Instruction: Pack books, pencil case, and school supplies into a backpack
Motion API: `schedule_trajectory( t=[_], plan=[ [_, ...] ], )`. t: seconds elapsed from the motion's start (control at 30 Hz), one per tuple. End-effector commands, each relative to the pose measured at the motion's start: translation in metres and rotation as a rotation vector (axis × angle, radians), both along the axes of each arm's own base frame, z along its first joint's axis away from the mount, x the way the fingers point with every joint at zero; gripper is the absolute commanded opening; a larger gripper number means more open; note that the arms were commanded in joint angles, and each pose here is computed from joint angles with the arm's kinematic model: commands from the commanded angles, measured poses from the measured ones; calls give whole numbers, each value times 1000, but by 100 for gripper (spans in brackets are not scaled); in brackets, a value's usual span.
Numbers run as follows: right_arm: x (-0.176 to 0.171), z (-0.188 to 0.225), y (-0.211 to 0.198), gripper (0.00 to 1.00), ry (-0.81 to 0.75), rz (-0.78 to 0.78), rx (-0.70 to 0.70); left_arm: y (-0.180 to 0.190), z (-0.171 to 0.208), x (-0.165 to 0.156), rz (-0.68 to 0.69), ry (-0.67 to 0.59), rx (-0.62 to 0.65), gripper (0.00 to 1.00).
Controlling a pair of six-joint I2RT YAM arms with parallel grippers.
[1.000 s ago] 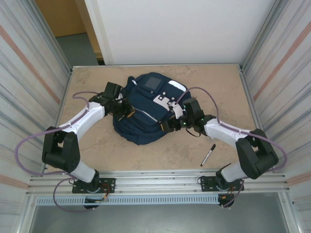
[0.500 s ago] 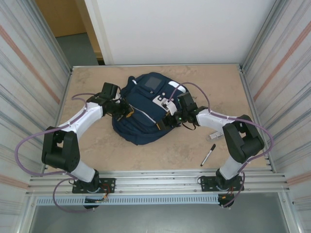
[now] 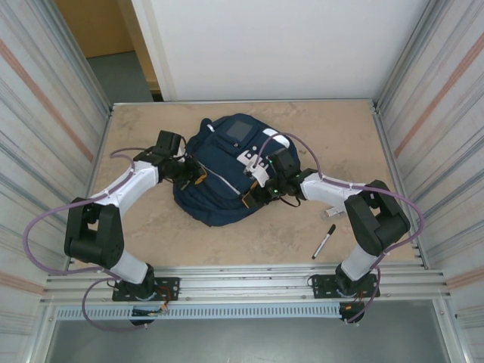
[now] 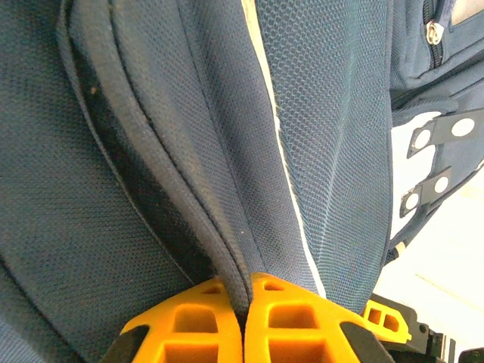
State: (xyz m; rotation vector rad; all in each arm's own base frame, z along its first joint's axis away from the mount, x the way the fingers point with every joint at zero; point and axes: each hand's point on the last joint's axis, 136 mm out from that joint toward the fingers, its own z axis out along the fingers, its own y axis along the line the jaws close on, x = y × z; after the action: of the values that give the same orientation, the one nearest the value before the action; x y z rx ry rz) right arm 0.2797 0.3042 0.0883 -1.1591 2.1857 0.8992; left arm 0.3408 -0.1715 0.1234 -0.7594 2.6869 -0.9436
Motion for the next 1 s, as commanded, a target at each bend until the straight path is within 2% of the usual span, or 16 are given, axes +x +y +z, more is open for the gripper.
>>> schedule_trajectory(
  t=[0.0, 0.07, 0.2, 0.37, 0.7, 0.87, 0.93, 0.97],
  plan=[
    [-12, 8, 9, 46, -25, 52, 43, -14, 22, -6, -36, -40, -96, 0],
    [-11, 10, 11, 37, -42, 38, 54, -13, 22, -6, -30, -42, -97, 0],
    [-13, 12, 15, 11, -42, 20, 69, -14, 20, -5, -23, -40, -108, 0],
    [-26, 10, 23, 1, -77, 52, 56, -14, 17, -5, -6, -39, -115, 0],
    [-54, 21, 53, 0, -180, 141, 55, -15, 14, -5, 14, -39, -122, 0],
    [-36, 21, 84, 0, -115, -118, 47, -20, 9, -7, 24, -41, -135, 0],
    [-43, 21, 105, 0, -76, -186, 70, -23, 7, -8, 28, -39, -141, 0],
    [-45, 22, 113, 3, -72, -216, 80, -24, 5, -9, 31, -39, -142, 0]
  ],
)
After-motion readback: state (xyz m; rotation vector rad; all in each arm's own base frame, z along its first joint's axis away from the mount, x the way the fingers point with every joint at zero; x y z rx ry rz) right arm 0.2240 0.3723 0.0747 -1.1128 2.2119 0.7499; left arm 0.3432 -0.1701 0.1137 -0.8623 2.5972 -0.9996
